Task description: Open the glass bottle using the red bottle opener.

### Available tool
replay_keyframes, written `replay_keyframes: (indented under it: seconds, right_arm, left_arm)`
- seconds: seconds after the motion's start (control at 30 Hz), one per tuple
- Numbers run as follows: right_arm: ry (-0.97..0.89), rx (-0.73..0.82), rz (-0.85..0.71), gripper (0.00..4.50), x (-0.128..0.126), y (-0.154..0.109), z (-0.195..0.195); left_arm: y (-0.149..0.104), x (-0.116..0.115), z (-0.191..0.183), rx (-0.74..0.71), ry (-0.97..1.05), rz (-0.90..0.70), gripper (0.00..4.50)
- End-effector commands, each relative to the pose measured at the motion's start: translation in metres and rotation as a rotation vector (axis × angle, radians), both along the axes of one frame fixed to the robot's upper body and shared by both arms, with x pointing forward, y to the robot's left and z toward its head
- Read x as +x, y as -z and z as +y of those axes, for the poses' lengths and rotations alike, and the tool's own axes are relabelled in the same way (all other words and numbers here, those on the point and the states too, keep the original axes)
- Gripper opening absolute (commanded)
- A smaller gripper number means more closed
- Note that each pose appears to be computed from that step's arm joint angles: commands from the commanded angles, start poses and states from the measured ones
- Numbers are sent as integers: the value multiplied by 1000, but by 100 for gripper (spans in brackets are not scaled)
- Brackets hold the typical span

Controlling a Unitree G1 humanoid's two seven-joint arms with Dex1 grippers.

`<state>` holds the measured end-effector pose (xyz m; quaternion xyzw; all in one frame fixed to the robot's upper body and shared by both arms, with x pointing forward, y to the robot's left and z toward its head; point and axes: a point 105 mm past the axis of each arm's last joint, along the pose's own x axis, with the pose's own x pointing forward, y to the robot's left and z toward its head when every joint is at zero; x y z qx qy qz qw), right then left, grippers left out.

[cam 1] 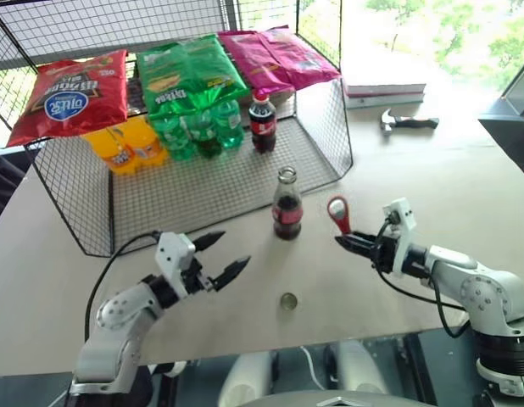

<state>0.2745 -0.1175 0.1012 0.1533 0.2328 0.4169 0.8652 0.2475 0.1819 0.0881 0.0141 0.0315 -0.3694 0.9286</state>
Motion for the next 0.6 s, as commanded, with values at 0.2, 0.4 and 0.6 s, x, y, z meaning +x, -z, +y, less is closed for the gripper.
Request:
replay_keyframes:
  seconds: [0.2,0.4,0.6]
  right_arm:
    - [3,-175,-176,435,1,-2,-51]
    - [-45,-422,-501,435,-1,-5,-98]
    - [-61,-424,-583,435,-15,-8,-128]
  left_arm:
    - [4,-15,16,74,-109,41,450]
    - [7,-27,36,111,-159,68,450]
    - [7,-32,47,138,-199,49,450]
